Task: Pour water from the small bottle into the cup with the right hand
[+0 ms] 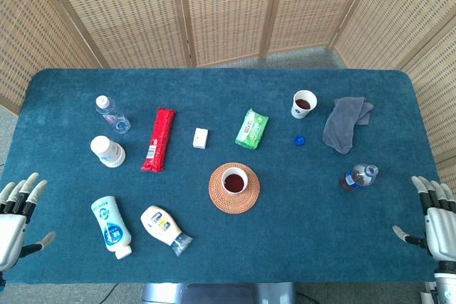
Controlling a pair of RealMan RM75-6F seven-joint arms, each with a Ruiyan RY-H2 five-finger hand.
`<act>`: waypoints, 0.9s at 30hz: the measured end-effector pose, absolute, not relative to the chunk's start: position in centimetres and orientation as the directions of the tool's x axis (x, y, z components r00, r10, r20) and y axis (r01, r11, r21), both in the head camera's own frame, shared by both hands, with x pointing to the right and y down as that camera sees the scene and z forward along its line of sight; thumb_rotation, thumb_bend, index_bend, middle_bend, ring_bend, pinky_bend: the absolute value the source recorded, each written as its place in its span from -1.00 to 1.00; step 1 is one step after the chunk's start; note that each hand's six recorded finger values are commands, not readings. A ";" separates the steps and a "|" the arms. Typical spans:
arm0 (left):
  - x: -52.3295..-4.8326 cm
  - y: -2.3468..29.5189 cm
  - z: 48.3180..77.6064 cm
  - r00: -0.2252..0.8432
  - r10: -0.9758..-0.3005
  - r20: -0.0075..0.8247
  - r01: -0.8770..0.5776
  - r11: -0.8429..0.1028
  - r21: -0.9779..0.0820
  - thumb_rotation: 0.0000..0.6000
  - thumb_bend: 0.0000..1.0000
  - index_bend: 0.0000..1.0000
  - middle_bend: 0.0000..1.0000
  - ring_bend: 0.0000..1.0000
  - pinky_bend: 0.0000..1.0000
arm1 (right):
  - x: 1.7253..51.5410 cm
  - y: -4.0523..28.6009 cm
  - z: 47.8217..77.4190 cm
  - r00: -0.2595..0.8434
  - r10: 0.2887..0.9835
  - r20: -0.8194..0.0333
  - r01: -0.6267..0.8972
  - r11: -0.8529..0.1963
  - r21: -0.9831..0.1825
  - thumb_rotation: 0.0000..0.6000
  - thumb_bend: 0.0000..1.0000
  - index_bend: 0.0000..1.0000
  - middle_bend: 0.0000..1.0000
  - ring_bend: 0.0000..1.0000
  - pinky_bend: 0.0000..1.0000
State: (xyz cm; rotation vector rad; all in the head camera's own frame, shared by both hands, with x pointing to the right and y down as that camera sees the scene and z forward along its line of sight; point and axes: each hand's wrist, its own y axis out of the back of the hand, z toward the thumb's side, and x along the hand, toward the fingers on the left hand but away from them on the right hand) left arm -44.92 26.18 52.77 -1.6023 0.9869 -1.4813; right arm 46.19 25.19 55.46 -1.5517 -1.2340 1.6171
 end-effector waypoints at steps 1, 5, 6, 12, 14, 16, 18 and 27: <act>-44.9 26.2 52.8 0.042 -0.898 0.438 -0.058 -0.439 -0.896 1.00 -0.71 -1.00 -1.00 -1.00 -1.00 | 46.2 25.2 55.5 -0.160 0.885 -0.438 0.189 -0.408 -0.893 1.00 -1.00 -1.00 -1.00 -1.00 -1.00; -45.0 26.2 52.8 0.041 -0.899 0.436 -0.057 -0.438 -0.897 1.00 -0.71 -1.00 -1.00 -1.00 -1.00 | 46.2 25.2 55.5 -0.159 0.885 -0.438 0.188 -0.408 -0.894 1.00 -1.00 -1.00 -1.00 -1.00 -1.00; -45.0 26.2 52.8 0.041 -0.899 0.436 -0.057 -0.438 -0.897 1.00 -0.71 -1.00 -1.00 -1.00 -1.00 | 46.2 25.2 55.5 -0.159 0.885 -0.438 0.188 -0.408 -0.893 1.00 -1.00 -1.00 -1.00 -1.00 -1.00; -44.9 26.2 52.7 0.043 -0.899 0.435 -0.060 -0.437 -0.898 1.00 -0.71 -1.00 -1.00 -1.00 -1.00 | 46.2 25.2 55.5 -0.158 0.885 -0.439 0.193 -0.408 -0.892 1.00 -1.00 -1.00 -1.00 -1.00 -1.00; -44.9 26.2 52.8 0.044 -0.899 0.436 -0.060 -0.438 -0.897 1.00 -0.71 -1.00 -1.00 -1.00 -1.00 | 46.2 25.2 55.5 -0.157 0.883 -0.442 0.196 -0.411 -0.890 1.00 -1.00 -1.00 -1.00 -1.00 -1.00; -44.9 26.1 52.8 0.045 -0.899 0.436 -0.061 -0.439 -0.897 1.00 -0.71 -1.00 -1.00 -1.00 -1.00 | 46.2 25.2 55.6 -0.156 0.882 -0.444 0.202 -0.412 -0.889 1.00 -1.00 -1.00 -1.00 -1.00 -1.00; -44.9 26.1 52.8 0.044 -0.898 0.437 -0.063 -0.439 -0.896 1.00 -0.71 -1.00 -1.00 -1.00 -1.00 | 46.2 25.1 55.7 -0.154 0.882 -0.446 0.212 -0.411 -0.887 1.00 -1.00 -1.00 -1.00 -1.00 -1.00; -44.7 25.6 52.3 0.047 -0.903 0.426 -0.097 -0.429 -0.898 1.00 -0.71 -1.00 -1.00 -1.00 -1.00 | 46.2 24.8 56.5 -0.126 0.882 -0.454 0.328 -0.395 -0.858 1.00 -1.00 -1.00 -1.00 -1.00 -1.00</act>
